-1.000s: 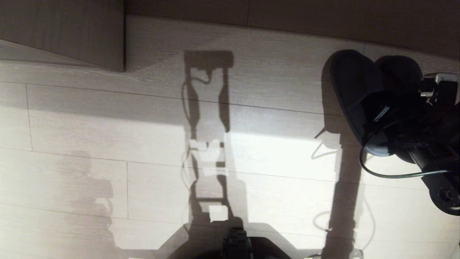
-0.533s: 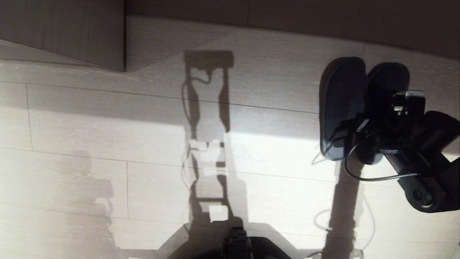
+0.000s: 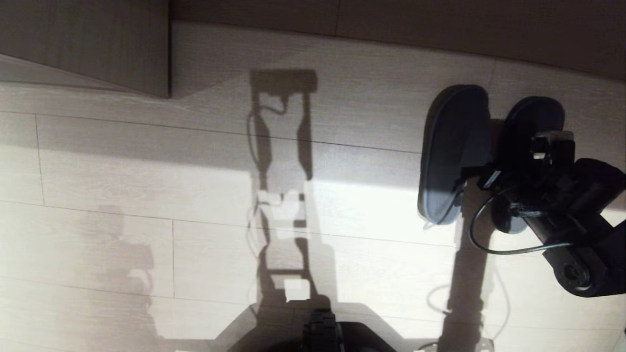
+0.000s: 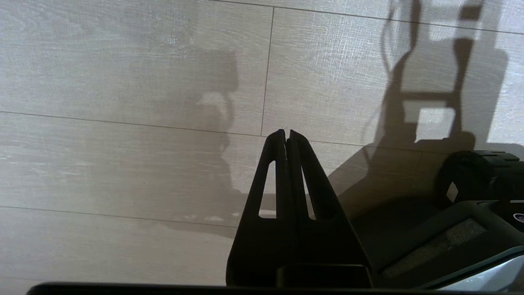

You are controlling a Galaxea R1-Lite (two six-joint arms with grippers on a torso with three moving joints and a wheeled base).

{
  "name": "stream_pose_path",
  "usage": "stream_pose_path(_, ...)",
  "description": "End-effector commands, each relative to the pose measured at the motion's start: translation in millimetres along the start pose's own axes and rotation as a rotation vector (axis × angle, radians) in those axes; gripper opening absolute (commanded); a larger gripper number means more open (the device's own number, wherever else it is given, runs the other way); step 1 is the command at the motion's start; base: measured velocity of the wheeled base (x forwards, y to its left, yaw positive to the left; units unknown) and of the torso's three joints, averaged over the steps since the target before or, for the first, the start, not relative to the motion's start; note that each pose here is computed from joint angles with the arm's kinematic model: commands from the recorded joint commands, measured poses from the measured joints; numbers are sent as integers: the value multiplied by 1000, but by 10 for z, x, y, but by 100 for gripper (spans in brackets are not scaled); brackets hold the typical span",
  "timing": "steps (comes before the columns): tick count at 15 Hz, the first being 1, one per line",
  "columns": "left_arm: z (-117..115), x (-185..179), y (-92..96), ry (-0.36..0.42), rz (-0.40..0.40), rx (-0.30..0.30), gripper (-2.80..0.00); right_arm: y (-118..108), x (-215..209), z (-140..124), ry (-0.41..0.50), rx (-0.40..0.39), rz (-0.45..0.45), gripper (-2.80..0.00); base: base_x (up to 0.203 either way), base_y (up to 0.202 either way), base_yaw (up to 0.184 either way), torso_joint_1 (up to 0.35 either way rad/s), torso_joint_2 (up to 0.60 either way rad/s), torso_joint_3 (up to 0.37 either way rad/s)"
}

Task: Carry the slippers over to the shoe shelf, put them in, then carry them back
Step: Place the slippers on the floor

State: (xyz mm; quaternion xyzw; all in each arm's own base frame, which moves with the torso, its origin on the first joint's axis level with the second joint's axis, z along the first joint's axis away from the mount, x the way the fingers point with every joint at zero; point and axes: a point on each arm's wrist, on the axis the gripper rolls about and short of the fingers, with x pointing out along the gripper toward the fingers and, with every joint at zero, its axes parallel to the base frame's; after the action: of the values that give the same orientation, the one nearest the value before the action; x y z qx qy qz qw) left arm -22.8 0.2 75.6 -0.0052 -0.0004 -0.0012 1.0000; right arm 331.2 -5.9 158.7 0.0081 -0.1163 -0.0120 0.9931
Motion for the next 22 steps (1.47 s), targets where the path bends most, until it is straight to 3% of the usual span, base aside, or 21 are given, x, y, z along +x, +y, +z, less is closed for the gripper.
stream_pose_path(1, -4, 0, 0, -1, 1, 0, -280, 3, -96, 83, -14, -1, 6, 0, 0, 0, 0, 0, 0, 0)
stream_pose_path(9, -4, 0, 0, -1, 1, 0, -280, 6, -312, 108, 23, -10, 24, 0, 0, 0, 0, 0, 0, 0)
stream_pose_path(14, -4, 0, 0, -1, 1, -1, -280, -6, -536, -102, 144, -47, 88, 0, 0, 0, 0, 0, 0, 0)
stream_pose_path(18, -4, 0, 0, -1, 1, 0, -280, -4, -689, -11, 137, -71, 93, 0, 0, 0, 0, 0, 0, 0)
stream_pose_path(20, -4, 0, 0, -1, 1, 0, -280, 10, -804, 211, 68, -80, 102, 0, 0, 0, 0, 0, 0, 0)
stream_pose_path(22, -4, 0, 0, -1, 1, 0, -280, 54, -905, 442, 5, -84, 170, 0, 0, 0, 0, 0, 0, 0)
